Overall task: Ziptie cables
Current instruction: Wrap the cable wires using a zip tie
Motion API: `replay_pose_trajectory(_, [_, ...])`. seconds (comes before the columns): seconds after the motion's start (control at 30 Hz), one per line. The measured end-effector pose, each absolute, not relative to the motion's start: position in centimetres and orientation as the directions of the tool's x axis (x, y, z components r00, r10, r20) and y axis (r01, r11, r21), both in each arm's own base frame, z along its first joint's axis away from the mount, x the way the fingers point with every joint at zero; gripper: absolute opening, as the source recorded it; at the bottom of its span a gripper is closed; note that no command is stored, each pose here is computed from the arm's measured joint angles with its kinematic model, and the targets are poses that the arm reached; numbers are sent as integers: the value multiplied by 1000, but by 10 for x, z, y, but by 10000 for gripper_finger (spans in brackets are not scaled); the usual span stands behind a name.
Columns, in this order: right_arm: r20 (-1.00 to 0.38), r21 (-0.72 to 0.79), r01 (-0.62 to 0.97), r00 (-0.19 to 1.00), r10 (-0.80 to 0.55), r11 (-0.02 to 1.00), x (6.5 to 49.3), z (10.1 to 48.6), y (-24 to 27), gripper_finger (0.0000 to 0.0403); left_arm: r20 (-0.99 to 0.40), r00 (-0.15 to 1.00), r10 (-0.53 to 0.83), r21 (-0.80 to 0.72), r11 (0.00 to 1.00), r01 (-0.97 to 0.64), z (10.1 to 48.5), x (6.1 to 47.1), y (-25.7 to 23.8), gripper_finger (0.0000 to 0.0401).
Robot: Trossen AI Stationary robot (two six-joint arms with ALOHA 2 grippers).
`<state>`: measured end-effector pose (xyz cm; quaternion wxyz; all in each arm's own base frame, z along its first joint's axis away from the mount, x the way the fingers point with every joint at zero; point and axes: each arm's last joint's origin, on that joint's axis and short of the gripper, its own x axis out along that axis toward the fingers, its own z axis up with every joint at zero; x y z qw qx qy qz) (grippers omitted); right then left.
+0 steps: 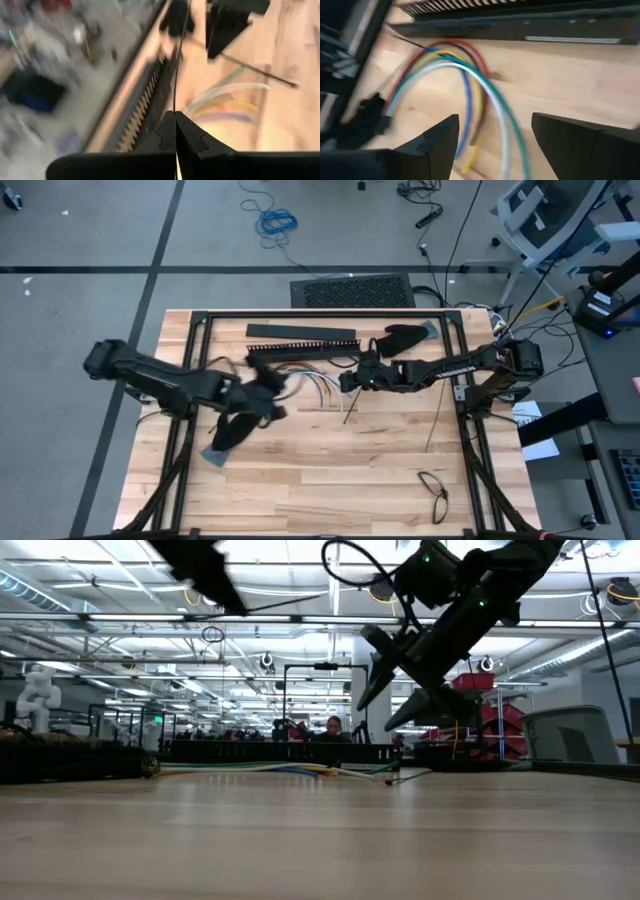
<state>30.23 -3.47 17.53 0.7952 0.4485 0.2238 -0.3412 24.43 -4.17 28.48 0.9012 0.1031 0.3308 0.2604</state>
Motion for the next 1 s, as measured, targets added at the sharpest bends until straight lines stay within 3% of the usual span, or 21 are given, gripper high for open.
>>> replay_pose_trajectory(0.17, [-570, 660, 600, 792, -219, 452, 313, 185, -29, 247, -608, 643, 465, 67, 838, -542, 282, 193, -61, 0])
replay_pose_trajectory(0.3, [-570, 660, 589, 797, -198, 466, 323, 169, -25, 247, -604, 668, 435, -54, 814, -579, 284, 169, -73, 0])
replay_pose_trajectory(0.47, [-539, 743, 500, 841, -47, 445, 374, 147, -17, 247, -594, 644, 482, 32, 814, -580, 282, 157, -74, 0])
replay_pose_trajectory(0.6, [-562, 716, 452, 825, 54, 532, 439, 153, 0, 247, -603, 582, 546, 136, 789, -599, 280, 149, -64, 0])
replay_pose_trajectory(0.77, [-671, 546, 520, 741, -29, 657, 502, 171, -4, 247, -612, 560, 559, 172, 785, -595, 289, 129, -51, 0])
replay_pose_trajectory(0.87, [-746, 444, 606, 657, -102, 660, 525, 174, -19, 247, -596, 584, 551, 187, 803, -566, 300, 112, -41, 0])
replay_pose_trajectory(1.0, [-755, 442, 640, 644, -123, 628, 555, 172, -34, 247, -551, 640, 535, 163, 822, -546, 313, 89, -27, 0])
